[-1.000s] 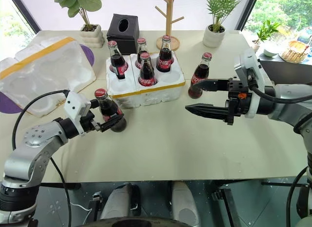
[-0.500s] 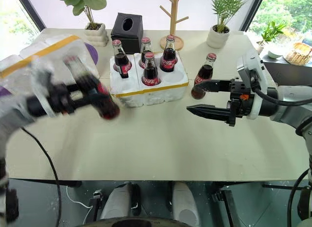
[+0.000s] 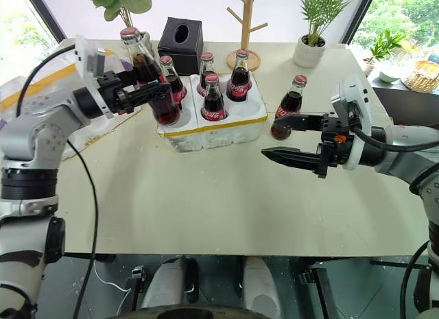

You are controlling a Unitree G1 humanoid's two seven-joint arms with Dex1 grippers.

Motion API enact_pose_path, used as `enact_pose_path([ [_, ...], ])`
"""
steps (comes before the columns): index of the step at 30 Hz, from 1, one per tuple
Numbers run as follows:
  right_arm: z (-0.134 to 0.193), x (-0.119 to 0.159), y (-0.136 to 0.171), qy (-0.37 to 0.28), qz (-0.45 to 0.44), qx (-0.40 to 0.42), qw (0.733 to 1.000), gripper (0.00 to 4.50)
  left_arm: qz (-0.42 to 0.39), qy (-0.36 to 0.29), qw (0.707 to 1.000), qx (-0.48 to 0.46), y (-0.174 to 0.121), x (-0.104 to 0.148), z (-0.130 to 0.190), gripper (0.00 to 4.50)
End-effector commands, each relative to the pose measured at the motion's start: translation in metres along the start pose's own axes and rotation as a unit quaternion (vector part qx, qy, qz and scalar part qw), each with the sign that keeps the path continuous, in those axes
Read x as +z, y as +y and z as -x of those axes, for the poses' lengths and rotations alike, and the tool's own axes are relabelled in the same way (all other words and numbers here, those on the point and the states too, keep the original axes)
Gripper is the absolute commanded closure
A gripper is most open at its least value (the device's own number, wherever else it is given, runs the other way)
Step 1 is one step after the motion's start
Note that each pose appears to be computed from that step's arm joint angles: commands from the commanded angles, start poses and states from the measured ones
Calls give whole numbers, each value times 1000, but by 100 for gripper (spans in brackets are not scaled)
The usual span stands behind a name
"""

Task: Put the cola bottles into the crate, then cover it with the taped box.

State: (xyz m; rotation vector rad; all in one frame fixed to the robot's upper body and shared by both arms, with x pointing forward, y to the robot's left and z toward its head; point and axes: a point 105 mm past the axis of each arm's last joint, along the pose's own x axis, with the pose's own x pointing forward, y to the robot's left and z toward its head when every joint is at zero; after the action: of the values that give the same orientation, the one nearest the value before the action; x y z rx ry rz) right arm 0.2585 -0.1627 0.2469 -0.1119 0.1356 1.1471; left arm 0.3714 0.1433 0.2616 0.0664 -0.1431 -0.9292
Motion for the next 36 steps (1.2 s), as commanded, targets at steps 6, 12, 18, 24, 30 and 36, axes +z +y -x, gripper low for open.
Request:
enact_pose_path([
  [6,1,8,4,-21,10,-6,1000,0,-61,13,998,-13,-4,-5,-10,176],
  [12,0,7,3,-22,10,-11,1000,0,-85,60,994,-18,-10,-37,-12,176],
  [18,-2,4,-6,-21,21,-40,999,0,-68,69,995,1,-12,-58,-15,5],
  [24,6,-10,-44,-4,28,-161,987,0,-62,24,998,0,-13,-17,3,5],
  [30,12,-29,-80,-9,20,-275,961,0,-30,-3,997,-66,-38,52,42,5],
  [36,2,-46,-105,-23,-13,-325,945,0,-4,50,988,-144,-83,43,61,5],
])
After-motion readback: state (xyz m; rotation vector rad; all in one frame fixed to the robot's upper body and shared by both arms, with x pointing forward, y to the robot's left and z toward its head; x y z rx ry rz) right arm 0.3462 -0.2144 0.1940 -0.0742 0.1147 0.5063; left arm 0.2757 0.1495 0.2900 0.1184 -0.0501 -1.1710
